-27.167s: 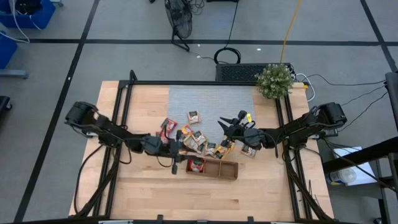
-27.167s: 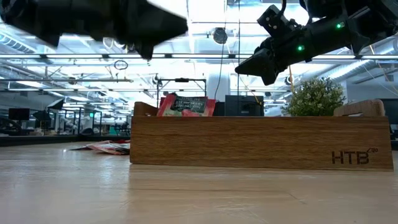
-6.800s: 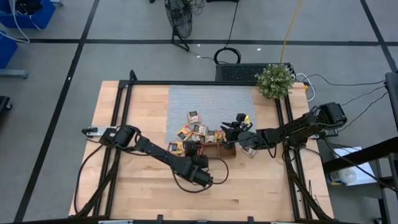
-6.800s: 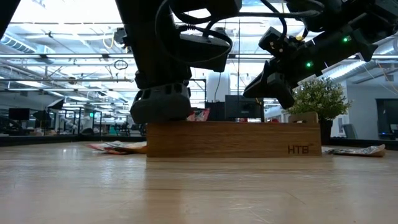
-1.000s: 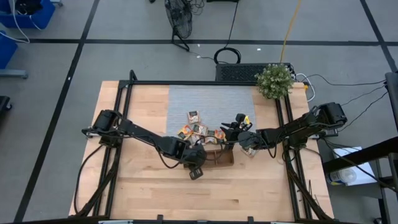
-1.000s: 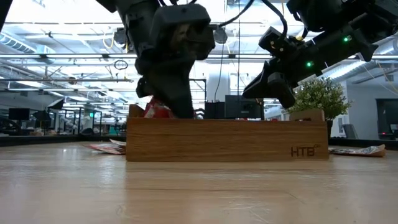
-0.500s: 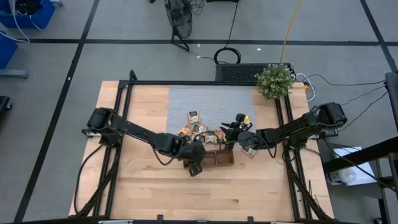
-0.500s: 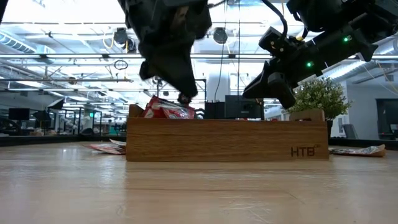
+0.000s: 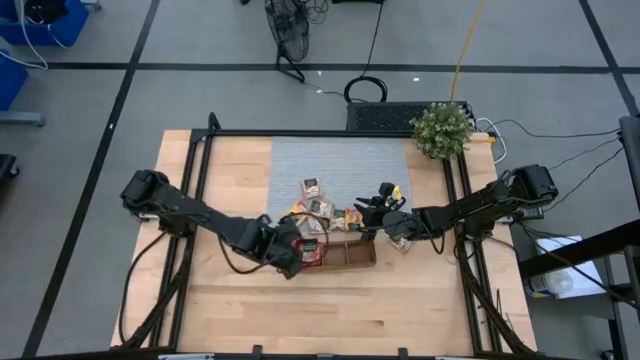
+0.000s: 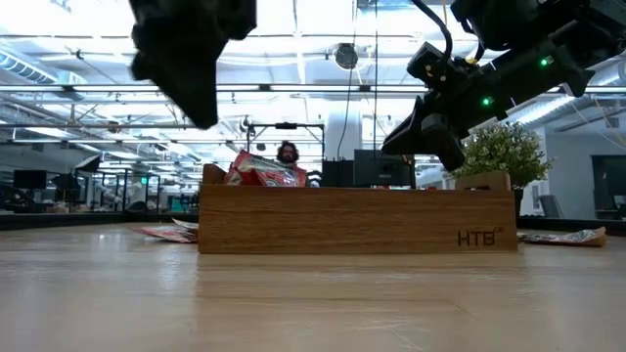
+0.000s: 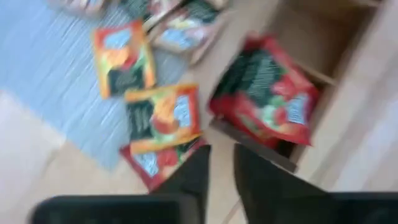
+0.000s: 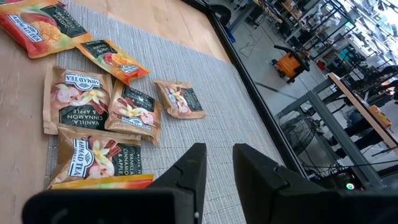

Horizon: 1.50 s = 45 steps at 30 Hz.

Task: Pick & Place Tea
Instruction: Put the red tea bag into the left section of the wooden organizer

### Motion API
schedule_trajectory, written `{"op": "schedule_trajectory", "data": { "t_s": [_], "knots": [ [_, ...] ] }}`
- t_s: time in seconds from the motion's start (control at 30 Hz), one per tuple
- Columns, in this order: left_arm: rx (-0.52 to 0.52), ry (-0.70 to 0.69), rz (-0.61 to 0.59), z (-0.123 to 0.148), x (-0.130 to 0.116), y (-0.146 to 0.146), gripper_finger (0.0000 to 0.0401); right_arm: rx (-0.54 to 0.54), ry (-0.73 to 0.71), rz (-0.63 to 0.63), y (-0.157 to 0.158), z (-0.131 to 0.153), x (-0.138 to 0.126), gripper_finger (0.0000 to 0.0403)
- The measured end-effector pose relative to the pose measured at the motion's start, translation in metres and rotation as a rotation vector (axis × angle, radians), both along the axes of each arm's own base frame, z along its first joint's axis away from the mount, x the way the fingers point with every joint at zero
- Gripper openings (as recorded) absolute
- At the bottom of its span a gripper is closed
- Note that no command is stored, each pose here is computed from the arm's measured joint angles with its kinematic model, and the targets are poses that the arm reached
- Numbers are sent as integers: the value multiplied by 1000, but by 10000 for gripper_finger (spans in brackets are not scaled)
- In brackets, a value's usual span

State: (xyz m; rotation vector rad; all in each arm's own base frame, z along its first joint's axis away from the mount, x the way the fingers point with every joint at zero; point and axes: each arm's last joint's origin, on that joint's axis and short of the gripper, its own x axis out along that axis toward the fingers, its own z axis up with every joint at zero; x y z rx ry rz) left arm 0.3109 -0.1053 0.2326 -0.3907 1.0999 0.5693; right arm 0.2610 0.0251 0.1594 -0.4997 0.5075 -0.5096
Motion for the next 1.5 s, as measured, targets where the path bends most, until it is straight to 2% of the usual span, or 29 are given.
{"op": "schedule_trajectory", "data": {
  "t_s": [0.1,0.23,0.37,0.47,0.63,0.93,1.1,1.33,1.5],
  "knots": [
    [-11,45,131,-14,-8,5,150,1,-1,1,0,0,0,70],
    [-31,151,267,-46,-29,19,219,2,-1,2,0,0,0,70],
    [-114,163,361,-72,-51,33,252,3,-1,2,0,0,0,70],
    [-190,54,347,-87,-58,40,255,3,-1,2,0,0,0,70],
    [-286,-137,293,-99,-70,50,237,3,-1,2,0,0,0,70],
    [-326,-195,352,-121,-88,59,191,3,-1,2,0,0,0,70],
    [-338,-220,335,-125,-90,58,136,3,-1,2,0,0,0,70],
    [-354,-194,312,-126,-91,57,17,3,-1,2,0,0,0,70],
    [-345,-192,277,-123,-90,56,9,3,-1,2,0,0,0,70]
  ]
}}
